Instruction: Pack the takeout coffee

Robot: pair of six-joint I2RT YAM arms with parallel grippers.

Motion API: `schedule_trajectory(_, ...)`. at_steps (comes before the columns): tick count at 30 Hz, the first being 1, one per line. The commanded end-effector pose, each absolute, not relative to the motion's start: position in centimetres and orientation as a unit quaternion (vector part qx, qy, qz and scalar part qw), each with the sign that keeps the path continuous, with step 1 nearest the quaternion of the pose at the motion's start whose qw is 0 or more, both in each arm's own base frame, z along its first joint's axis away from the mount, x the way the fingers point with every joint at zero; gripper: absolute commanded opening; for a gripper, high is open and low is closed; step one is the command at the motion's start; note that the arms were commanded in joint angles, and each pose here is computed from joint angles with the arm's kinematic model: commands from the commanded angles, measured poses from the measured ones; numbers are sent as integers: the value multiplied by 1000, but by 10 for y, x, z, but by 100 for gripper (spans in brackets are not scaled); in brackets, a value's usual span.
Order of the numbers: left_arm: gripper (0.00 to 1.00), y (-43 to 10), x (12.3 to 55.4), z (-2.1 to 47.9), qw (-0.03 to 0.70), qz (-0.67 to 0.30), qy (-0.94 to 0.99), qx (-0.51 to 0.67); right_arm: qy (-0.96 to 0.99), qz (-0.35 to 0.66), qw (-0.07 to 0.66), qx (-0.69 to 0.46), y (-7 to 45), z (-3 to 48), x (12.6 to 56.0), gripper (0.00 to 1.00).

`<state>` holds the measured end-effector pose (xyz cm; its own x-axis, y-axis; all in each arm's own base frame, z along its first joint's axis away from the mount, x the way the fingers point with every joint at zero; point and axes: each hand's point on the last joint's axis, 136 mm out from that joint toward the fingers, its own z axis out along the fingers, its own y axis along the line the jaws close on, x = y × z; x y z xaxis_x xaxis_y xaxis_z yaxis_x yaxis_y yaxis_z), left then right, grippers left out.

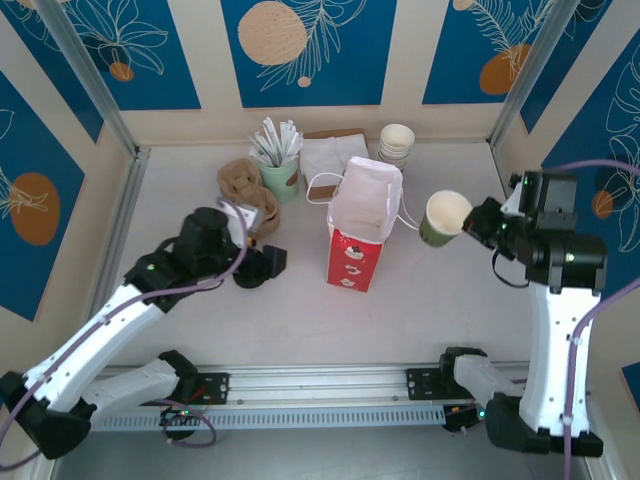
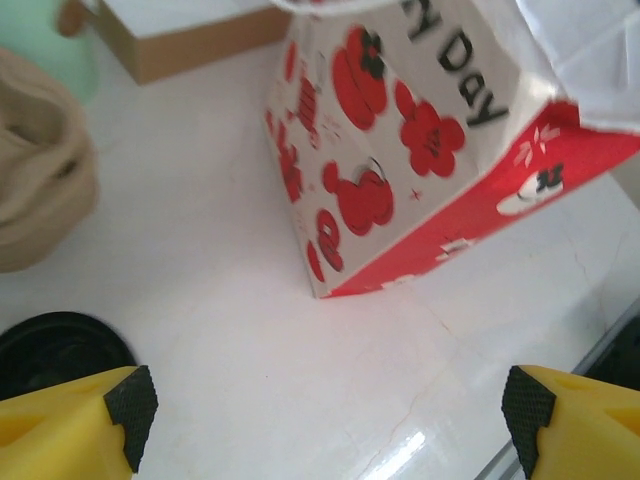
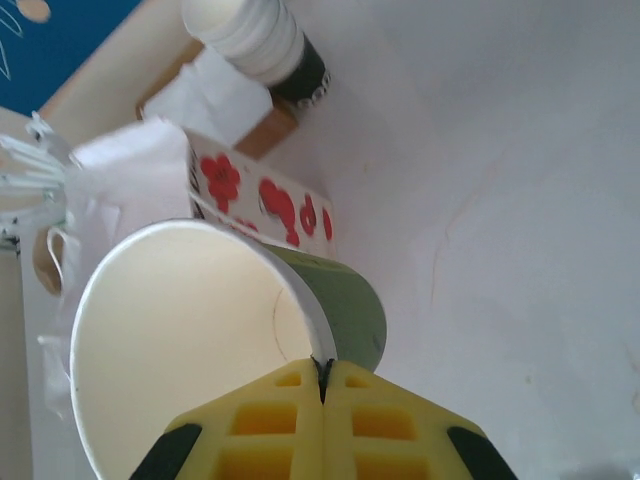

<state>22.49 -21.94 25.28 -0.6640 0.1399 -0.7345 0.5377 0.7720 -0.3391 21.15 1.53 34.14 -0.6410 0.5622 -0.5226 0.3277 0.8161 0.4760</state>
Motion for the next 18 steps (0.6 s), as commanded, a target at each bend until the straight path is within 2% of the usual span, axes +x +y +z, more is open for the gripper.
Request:
schedule_trajectory(1, 90, -249, 233, 244, 374, -287, 856, 210, 890, 216, 314, 251, 33, 323, 190, 0)
schedule_trajectory(9, 88, -306, 232, 190, 344, -294, 859, 239, 890, 255, 296, 234, 52, 290, 159, 0)
schedule_trajectory(18, 85, -332, 250, 161, 340, -293, 867, 216, 898, 285, 268, 203, 69, 263, 146, 0)
